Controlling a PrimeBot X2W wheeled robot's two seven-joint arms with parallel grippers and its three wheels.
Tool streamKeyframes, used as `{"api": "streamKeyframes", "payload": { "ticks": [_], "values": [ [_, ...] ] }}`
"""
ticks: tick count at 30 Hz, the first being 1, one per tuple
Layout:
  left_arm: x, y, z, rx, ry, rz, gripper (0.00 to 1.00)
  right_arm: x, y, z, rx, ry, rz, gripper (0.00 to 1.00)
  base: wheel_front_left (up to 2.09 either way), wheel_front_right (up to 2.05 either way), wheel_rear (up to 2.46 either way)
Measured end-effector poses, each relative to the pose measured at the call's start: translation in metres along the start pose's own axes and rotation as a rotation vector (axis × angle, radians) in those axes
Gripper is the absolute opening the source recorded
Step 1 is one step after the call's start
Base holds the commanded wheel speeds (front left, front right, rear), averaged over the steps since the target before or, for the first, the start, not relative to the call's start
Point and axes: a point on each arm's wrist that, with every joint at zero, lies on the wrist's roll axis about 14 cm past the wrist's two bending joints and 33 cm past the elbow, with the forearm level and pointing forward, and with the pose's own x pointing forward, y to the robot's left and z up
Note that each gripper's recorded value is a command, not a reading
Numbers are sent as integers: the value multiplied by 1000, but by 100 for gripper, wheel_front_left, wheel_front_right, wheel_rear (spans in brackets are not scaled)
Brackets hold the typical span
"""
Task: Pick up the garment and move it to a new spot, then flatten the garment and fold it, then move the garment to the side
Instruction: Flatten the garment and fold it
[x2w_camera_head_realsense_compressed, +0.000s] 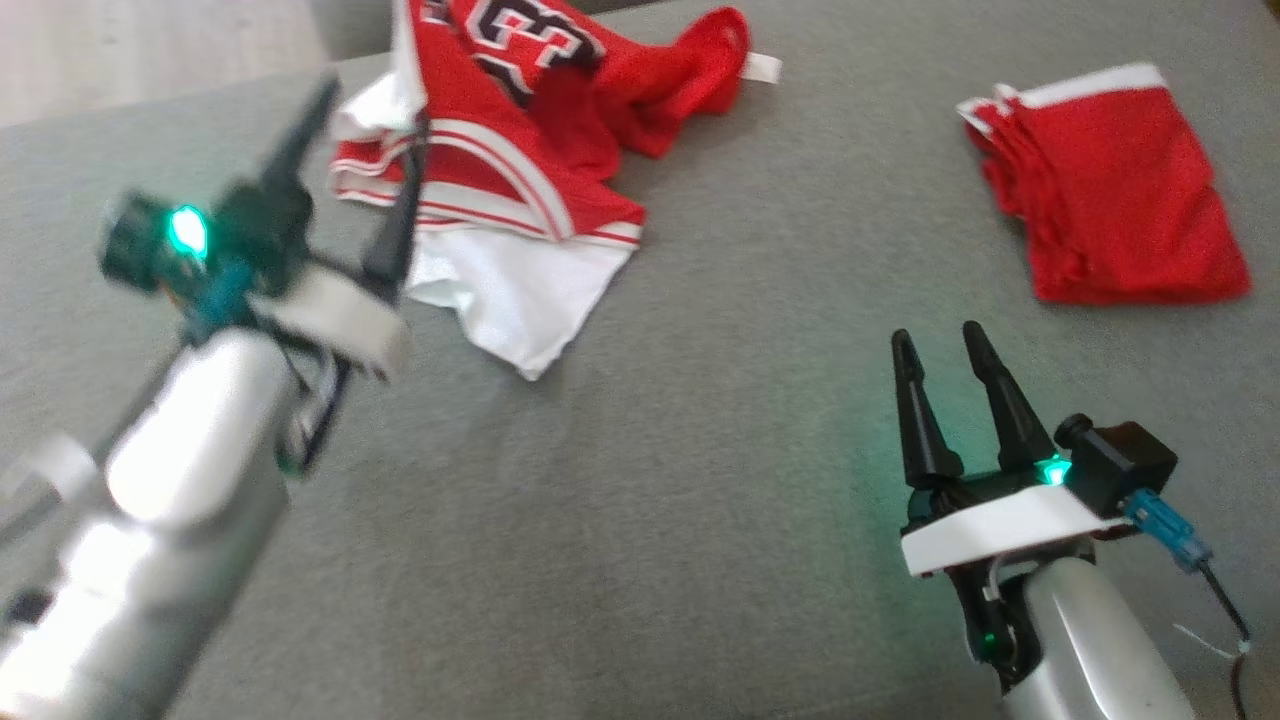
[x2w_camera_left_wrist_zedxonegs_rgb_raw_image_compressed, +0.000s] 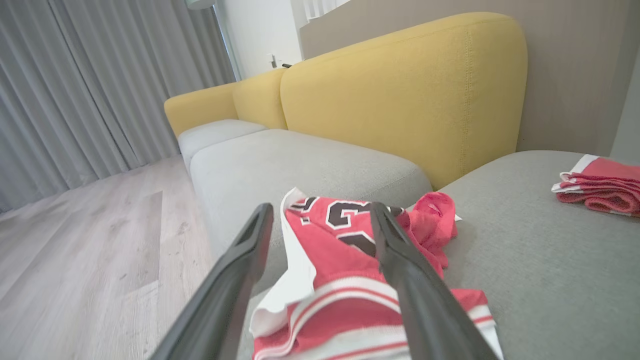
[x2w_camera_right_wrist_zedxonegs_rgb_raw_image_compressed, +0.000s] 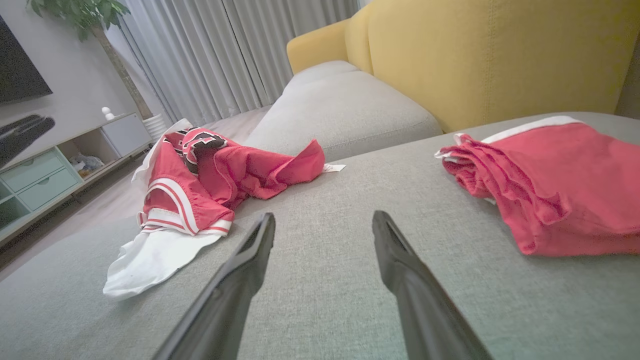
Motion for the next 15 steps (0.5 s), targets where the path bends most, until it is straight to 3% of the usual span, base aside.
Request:
{"api": "streamKeyframes", "payload": {
  "ticks": [8, 15],
  "values": [
    [-75, -17, -40, -112, 97, 77, 100, 12, 28, 1, -14, -7, 89, 100, 0, 0, 0],
    [-66, -51, -43, -132, 123, -12, 100, 12, 24, -5, -14, 10, 76, 100, 0, 0, 0]
  ]
}}
